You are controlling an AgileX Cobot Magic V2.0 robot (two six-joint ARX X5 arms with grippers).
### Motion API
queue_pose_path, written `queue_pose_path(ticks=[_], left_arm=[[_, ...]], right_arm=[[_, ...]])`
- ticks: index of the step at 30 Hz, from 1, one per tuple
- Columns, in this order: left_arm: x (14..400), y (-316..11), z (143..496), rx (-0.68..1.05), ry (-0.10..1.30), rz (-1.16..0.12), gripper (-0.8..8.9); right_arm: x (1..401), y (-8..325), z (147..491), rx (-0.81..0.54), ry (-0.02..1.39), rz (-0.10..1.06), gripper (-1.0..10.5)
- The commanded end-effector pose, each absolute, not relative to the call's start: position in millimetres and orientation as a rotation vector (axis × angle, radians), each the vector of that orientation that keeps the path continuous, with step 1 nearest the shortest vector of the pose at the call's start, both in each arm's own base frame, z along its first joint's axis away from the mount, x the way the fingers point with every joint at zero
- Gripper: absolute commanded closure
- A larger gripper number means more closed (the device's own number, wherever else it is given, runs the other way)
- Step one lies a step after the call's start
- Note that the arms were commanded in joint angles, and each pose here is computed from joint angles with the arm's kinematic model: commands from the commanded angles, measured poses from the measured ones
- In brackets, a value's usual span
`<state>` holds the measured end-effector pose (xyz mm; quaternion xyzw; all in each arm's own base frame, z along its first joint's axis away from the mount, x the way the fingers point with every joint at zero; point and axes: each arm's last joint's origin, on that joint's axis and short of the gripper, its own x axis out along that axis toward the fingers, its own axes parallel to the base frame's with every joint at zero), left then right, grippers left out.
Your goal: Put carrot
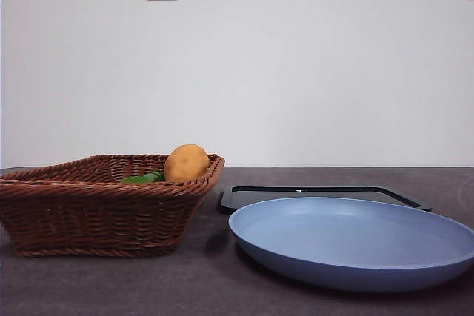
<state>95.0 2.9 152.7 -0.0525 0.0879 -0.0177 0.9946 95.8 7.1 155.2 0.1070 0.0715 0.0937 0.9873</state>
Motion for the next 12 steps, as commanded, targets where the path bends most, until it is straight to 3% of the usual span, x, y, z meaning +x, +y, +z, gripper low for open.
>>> queue_pose_path(ticks=[1,5,12], left_arm=[[95.0,0.0,152.5,-0.296,0.18,-0.127,8.05],[94.9,-2.8,155.6,-0.322,0.165,-0.23,8.06],[91.6,-3.0,172.1,-0.347,0.176,-0.224,8.07]], right_arm=[[96.3,7.2,157.9,0.407,0.118,0.184,9.4],[96.5,7.3,161.5,0.493,0.092,0.191,9.4],[93.1,7.3,173.1,0.514,0.145,0.178,9.4]])
